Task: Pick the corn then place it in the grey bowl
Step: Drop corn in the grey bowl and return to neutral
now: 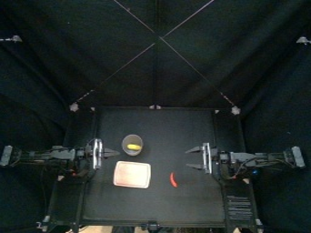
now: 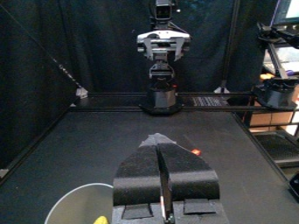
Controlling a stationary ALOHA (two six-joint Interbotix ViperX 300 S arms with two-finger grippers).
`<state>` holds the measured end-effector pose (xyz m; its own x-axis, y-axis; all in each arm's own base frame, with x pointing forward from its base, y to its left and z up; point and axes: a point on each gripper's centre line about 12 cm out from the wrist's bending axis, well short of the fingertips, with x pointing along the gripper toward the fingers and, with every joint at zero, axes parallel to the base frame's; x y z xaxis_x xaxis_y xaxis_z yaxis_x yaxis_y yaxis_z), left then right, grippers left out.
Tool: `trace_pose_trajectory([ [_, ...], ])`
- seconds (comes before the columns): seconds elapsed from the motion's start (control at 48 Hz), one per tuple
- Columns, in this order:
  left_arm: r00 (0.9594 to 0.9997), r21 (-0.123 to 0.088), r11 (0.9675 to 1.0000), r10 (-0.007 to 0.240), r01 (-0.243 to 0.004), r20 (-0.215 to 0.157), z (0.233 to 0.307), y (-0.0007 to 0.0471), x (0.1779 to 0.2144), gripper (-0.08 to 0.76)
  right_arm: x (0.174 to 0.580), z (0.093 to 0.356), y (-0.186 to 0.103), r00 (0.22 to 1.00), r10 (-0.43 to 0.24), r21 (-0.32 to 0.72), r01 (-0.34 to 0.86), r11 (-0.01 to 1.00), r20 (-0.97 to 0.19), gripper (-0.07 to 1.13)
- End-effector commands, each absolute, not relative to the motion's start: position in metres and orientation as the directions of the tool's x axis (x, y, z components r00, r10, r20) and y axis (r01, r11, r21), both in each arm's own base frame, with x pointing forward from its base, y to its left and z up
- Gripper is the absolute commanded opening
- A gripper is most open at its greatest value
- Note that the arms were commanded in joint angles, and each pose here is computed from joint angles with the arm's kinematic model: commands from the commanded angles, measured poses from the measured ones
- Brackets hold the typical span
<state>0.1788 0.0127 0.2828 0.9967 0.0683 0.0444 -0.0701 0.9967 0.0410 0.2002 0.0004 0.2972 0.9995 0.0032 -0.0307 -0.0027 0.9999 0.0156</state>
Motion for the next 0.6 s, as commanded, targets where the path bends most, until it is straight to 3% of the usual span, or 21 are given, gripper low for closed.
trace_pose_trajectory([
  [0.021,0.9937,0.053,0.9959,0.069,-0.073,0.089,0.2981,0.013,0.1797,-0.037,0.201,0.299,0.0,1.0,0.001,0.022,-0.001,1.0,-0.011,0.97],
  [0.312,0.9941,0.053,0.9959,0.069,-0.073,0.084,0.2962,0.013,0.1796,-0.037,0.198,0.279,-0.005,0.998,-0.023,0.029,0.024,0.999,-0.058,0.97],
  [0.604,0.994,0.05,0.9955,0.077,-0.081,0.078,0.2937,0.0144,0.1793,-0.037,0.198,0.281,-0.005,0.998,-0.025,0.026,0.027,0.999,-0.051,0.97],
])
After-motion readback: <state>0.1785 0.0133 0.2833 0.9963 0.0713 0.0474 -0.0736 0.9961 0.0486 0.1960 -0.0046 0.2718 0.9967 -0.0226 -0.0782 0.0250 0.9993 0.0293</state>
